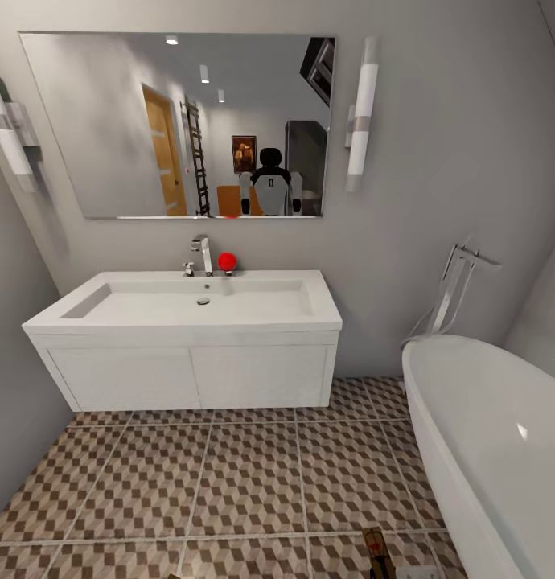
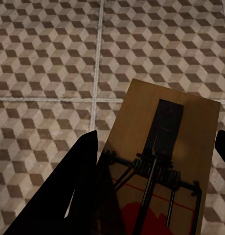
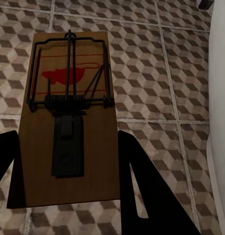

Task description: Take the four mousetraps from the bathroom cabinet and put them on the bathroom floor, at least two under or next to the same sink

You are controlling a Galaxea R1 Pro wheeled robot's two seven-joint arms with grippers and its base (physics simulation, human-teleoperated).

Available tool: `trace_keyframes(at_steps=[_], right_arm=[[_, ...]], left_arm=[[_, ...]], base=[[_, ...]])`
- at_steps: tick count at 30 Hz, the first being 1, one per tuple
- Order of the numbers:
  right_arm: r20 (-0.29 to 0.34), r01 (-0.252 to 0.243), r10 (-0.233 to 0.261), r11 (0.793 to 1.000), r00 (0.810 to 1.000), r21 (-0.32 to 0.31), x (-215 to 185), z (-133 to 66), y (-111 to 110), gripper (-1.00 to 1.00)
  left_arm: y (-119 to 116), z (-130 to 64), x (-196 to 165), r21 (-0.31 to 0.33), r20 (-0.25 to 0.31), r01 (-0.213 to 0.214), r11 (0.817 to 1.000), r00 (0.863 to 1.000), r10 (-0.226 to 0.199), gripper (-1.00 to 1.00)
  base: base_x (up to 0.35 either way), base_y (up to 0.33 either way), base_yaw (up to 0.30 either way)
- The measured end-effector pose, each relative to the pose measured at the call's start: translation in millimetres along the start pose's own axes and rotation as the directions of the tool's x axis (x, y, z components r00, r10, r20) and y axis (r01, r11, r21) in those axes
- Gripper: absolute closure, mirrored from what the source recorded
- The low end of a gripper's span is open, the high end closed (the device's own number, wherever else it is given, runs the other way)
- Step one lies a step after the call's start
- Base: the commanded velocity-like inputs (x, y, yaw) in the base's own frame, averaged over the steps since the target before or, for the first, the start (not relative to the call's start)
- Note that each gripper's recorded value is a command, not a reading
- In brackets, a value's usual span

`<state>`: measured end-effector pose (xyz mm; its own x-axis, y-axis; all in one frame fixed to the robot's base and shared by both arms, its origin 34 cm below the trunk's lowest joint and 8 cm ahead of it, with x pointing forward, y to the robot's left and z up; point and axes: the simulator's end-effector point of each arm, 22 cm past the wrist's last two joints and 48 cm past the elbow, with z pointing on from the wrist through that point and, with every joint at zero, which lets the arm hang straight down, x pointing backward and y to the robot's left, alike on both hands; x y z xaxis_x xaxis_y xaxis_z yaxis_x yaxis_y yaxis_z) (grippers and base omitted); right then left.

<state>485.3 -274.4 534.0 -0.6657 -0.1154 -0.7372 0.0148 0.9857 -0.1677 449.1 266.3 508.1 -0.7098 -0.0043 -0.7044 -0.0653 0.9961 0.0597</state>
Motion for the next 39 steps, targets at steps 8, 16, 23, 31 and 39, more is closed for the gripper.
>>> trace_keyframes(at_steps=[8, 16, 23, 31, 39], right_arm=[[0.0, 0.0, 0.0, 1.0, 1.0, 0.0, 0, 0.0, 0, 1.0], [-0.001, -0.002, 0.002, 1.0, 1.0, -0.003, -1, 0.3, 2, 1.0], [0.006, -0.013, 0.013, 1.0, 1.0, -0.026, -56, 13.9, 20, 1.0], [0.044, -0.008, 0.01, 0.999, 0.999, -0.033, -167, 37.0, 24, 1.0], [0.032, 0.018, -0.017, 1.0, 0.999, -0.016, -299, 61.5, 19, 1.0]], left_arm=[[0, 0.0, 0, 0.0, -0.001, 0.0, 1.0, 1.0, 0.0, 1.0], [5, 1.9, 27, -0.011, -0.146, -0.013, 1.0, 0.989, 0.011, 1.0], [6, 42.5, -60, -0.006, -0.209, -0.022, 1.0, 0.978, 0.02, 1.0], [19, 47.2, -172, -0.018, -0.161, -0.031, 0.999, 0.987, 0.028, 1.0], [20, 55.9, -334, -0.028, -0.12, -0.028, 0.999, 0.992, 0.024, 1.0]], base=[[0.0, 0.0, 0.0], [0.0, 0.0, 0.0], [0.0, 0.0, 0.0], [0.0, 0.0, 0.0], [0.0, 0.0, 0.0]])
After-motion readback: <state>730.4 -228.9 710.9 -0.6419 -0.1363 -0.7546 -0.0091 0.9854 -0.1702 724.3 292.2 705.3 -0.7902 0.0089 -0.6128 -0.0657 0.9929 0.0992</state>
